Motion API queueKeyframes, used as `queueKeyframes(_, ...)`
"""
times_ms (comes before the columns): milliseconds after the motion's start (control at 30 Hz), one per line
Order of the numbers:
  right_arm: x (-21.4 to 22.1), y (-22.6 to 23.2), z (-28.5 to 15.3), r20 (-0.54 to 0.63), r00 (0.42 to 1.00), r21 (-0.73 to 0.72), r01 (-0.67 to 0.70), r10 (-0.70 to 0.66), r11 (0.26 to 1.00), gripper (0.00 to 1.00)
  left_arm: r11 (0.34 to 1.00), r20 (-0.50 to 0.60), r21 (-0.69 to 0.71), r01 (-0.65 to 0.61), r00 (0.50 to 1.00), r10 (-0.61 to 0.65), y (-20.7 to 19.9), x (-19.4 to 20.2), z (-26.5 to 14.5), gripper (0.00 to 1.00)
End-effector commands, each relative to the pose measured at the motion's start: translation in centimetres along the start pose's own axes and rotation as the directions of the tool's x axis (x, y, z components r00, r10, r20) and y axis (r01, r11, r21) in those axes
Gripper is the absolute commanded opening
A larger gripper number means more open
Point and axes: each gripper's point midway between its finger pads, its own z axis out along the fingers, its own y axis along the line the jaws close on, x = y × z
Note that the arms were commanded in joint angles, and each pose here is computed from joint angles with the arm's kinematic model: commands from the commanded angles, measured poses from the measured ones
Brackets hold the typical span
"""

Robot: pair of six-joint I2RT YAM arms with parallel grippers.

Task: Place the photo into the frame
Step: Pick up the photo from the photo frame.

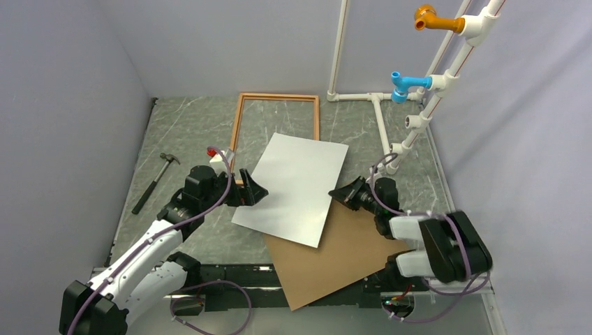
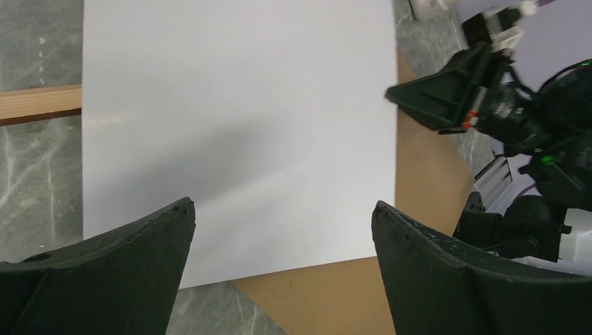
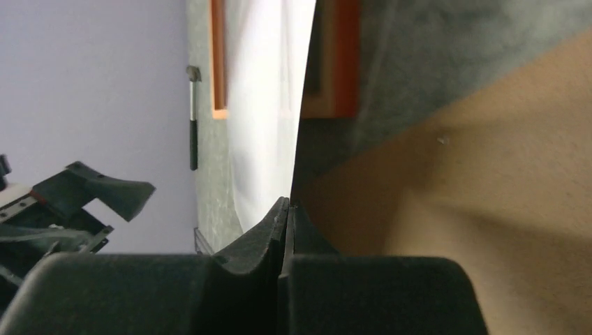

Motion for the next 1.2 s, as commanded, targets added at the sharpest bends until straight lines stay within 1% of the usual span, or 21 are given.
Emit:
queueKeyframes(0,-2.5,2.2,-1.6,0.08,0.989,0.06,0.119,-0.124,0.991,0.0,0.999,0.006,-0.046,-0.025,1.0,0.026,1.1,-0.1,0.2,0.99)
queueKeyframes(133,-4.2,3.9,-4.3,0.147,0.969,0.144,0.175,-0.196,0.974,0.0,0.997,-0.008,-0.068,-0.03,1.0,0.03,1.6,0.1,0.4,0.99)
queueKeyframes(233,-5.2,5.8,-6.5,0.185,0.954,0.175,0.205,-0.236,0.963,0.0,0.997,-0.023,-0.072,-0.032,0.999,0.031,1.8,0.5,0.6,0.99)
queueKeyframes(433,-7.4,9.9,-11.4,0.261,0.903,0.249,0.279,-0.341,0.928,0.0,0.997,-0.062,-0.051,-0.063,0.996,0.059,1.5,1.1,1.7,0.99)
queueKeyframes(500,-8.1,11.1,-13.0,0.285,0.884,0.277,0.295,-0.371,0.915,0.0,0.994,-0.096,-0.066,-0.088,0.992,0.082,1.7,1.4,2.4,0.99)
queueKeyframes(600,-8.9,12.9,-15.3,0.317,0.855,0.303,0.319,-0.411,0.898,0.0,0.982,-0.162,-0.104,-0.16,0.977,0.142,1.6,1.5,3.4,0.99)
queueKeyframes(733,-9.8,15.5,-18.2,0.366,0.816,0.32,0.341,-0.447,0.884,0.0,0.95,-0.253,-0.147,-0.275,0.939,0.232,1.7,1.0,5.1,0.99)
queueKeyframes(900,-11.0,18.4,-21.5,0.419,0.762,0.351,0.365,-0.494,0.862,0.0,0.91,-0.312,-0.1,-0.402,0.881,0.355,1.0,0.2,7.8,0.99)
queueKeyframes(1033,-11.4,19.4,-23.0,0.43,0.742,0.373,0.372,-0.514,0.85,0.0,0.858,-0.391,-0.073,-0.509,0.806,0.445,1.8,0.6,10.2,0.98)
queueKeyframes(1167,-11.2,19.1,-22.9,0.415,0.746,0.379,0.378,-0.52,0.845,0.0,0.808,-0.446,-0.043,-0.588,0.735,0.511,2.2,0.9,12.7,0.94)
